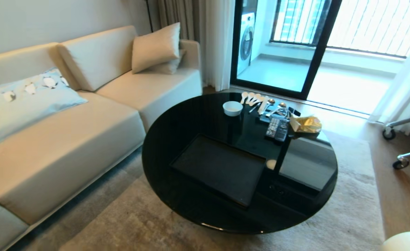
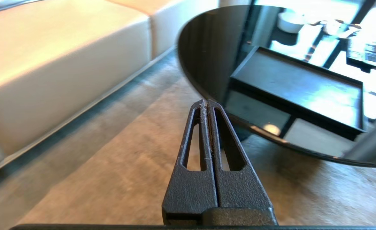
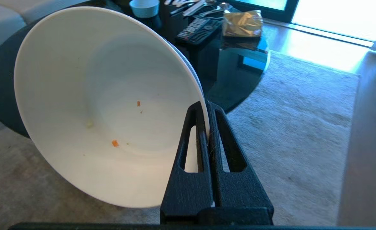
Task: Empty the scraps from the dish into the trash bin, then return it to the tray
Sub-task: Put the bowl back to the table
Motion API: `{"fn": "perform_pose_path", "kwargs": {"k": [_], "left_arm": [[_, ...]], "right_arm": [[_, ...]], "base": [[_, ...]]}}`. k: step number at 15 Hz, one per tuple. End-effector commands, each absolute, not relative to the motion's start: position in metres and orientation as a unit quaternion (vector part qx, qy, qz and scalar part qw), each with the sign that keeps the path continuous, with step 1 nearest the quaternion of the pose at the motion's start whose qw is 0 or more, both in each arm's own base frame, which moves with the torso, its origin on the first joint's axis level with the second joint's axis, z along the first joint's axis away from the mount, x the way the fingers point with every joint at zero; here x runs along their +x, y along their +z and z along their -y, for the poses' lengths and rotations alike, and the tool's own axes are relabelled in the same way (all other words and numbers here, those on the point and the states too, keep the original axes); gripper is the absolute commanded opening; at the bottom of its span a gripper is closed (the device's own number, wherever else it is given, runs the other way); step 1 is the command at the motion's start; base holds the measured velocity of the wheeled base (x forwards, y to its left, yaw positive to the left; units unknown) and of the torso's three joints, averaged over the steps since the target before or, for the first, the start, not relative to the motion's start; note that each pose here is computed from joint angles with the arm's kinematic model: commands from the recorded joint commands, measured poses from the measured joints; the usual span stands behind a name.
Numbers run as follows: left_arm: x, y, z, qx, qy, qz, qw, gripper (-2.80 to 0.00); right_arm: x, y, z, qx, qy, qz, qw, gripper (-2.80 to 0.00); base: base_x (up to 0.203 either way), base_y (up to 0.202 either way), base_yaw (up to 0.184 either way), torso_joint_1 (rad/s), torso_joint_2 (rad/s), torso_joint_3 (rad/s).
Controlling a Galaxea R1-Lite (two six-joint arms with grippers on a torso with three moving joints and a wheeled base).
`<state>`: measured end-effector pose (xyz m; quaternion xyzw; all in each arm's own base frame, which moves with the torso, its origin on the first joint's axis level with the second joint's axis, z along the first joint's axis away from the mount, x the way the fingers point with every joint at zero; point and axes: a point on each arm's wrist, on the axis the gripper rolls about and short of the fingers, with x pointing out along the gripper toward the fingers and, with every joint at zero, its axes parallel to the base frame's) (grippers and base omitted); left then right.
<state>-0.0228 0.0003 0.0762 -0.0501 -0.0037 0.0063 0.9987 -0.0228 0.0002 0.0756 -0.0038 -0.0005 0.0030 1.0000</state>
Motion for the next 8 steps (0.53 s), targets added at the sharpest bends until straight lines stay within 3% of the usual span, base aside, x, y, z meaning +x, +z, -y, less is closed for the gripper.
{"fn": "perform_pose_path", "kwargs": {"k": [1, 5, 8], "left_arm": [[-0.0228, 0.0763, -0.0003, -0.051, 0.007, 0.004, 0.999, -2.8], [-0.0228, 0.0763, -0.0003, -0.05, 0.007, 0.004, 0.999, -2.8], [-0.0228, 0.0763, -0.0003, -0.05, 0.007, 0.004, 0.999, -2.8]], "right_arm": [[-0.0228, 0.0756, -0.0002, -0.005, 0.004, 0.001, 1.0, -2.8], [-0.0228, 0.0756, -0.0002, -0.005, 0.004, 0.001, 1.0, -2.8], [-0.0228, 0.0756, -0.0002, -0.005, 0.004, 0.001, 1.0, -2.8]], "base": [[-0.001, -0.01, 0.17, 0.006, 0.0, 0.004], [0.001, -0.006, 0.128, 0.004, 0.0, 0.007], [0.0, 0.0, 0.0, 0.0, 0.0, 0.0]]}}
